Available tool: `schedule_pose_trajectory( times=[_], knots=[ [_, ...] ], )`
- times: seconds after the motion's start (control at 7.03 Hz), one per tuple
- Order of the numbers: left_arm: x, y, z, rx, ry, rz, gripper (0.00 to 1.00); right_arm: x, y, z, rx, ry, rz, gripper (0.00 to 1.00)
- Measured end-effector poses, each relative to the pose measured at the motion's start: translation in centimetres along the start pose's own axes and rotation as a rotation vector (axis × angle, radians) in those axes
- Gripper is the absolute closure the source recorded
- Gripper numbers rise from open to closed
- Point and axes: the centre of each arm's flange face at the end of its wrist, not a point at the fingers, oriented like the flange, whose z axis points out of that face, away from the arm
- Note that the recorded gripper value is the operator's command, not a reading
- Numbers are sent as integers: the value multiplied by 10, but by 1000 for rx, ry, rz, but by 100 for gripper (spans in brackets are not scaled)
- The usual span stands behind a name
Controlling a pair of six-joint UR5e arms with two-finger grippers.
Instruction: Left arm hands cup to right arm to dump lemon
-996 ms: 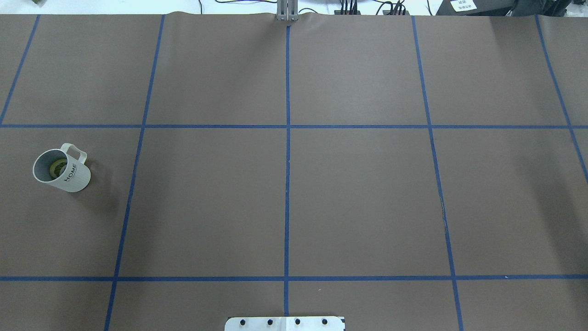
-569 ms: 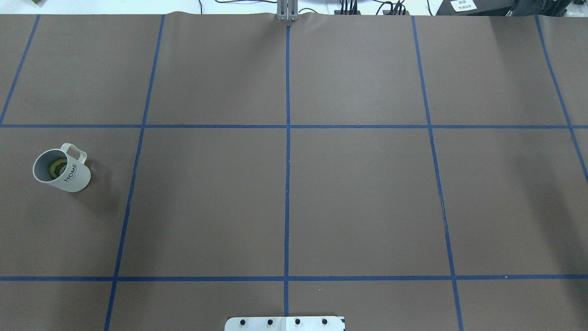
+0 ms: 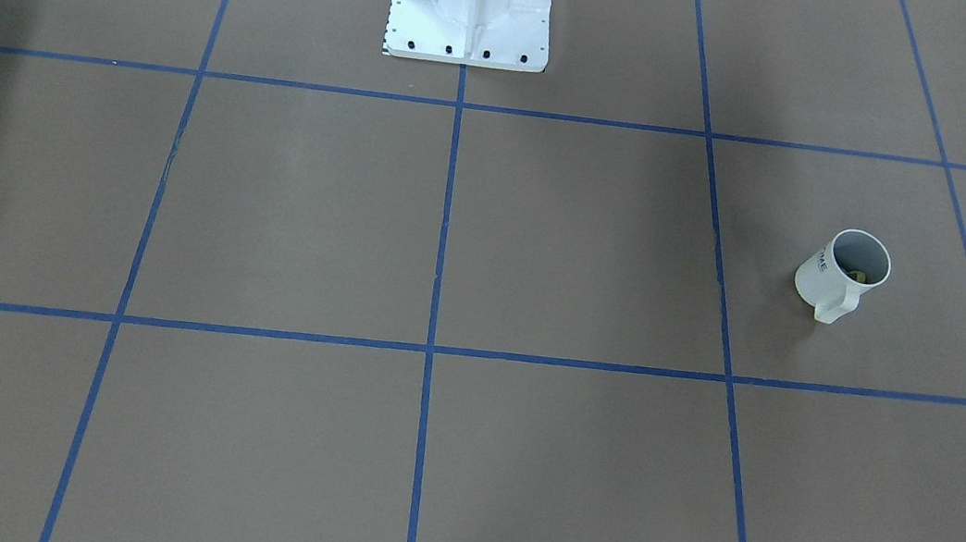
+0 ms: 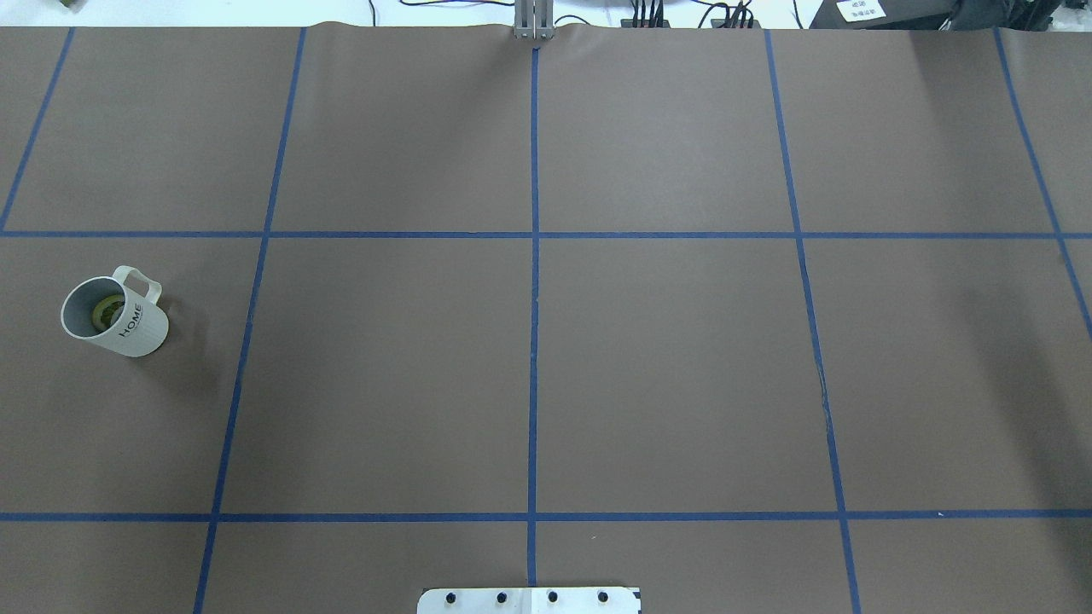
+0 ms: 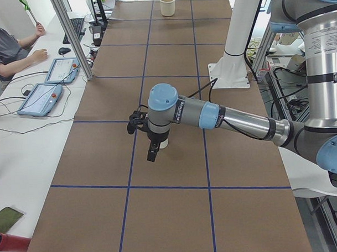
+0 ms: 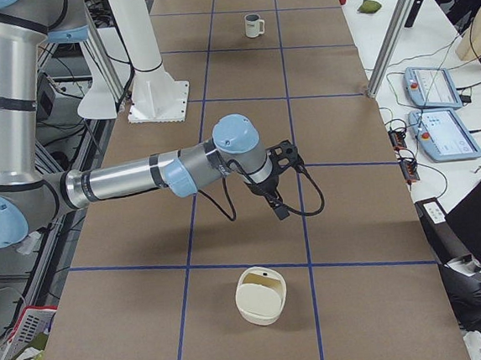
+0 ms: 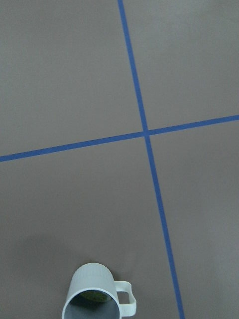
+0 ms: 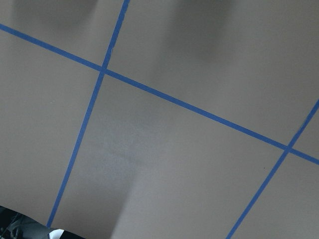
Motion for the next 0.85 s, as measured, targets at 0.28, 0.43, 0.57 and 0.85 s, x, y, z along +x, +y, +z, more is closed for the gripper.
schedule_pose_trajectory(
  times=[0.28, 0.43, 0.57, 0.85],
  knots=[
    [2, -7, -2, 35, 3, 10, 0, -4, -5, -3, 37, -3, -23, 0],
    [4, -8, -3, 50, 6, 9, 0, -12, -15, -1, 65, -21, -35, 0],
    [6, -9, -2, 55, 9, 9, 0, -26, -32, 3, 91, -52, -69, 1],
    [10, -8, 7, 37, 16, -14, 0, -61, -56, 21, 96, -124, -121, 1]
  ],
)
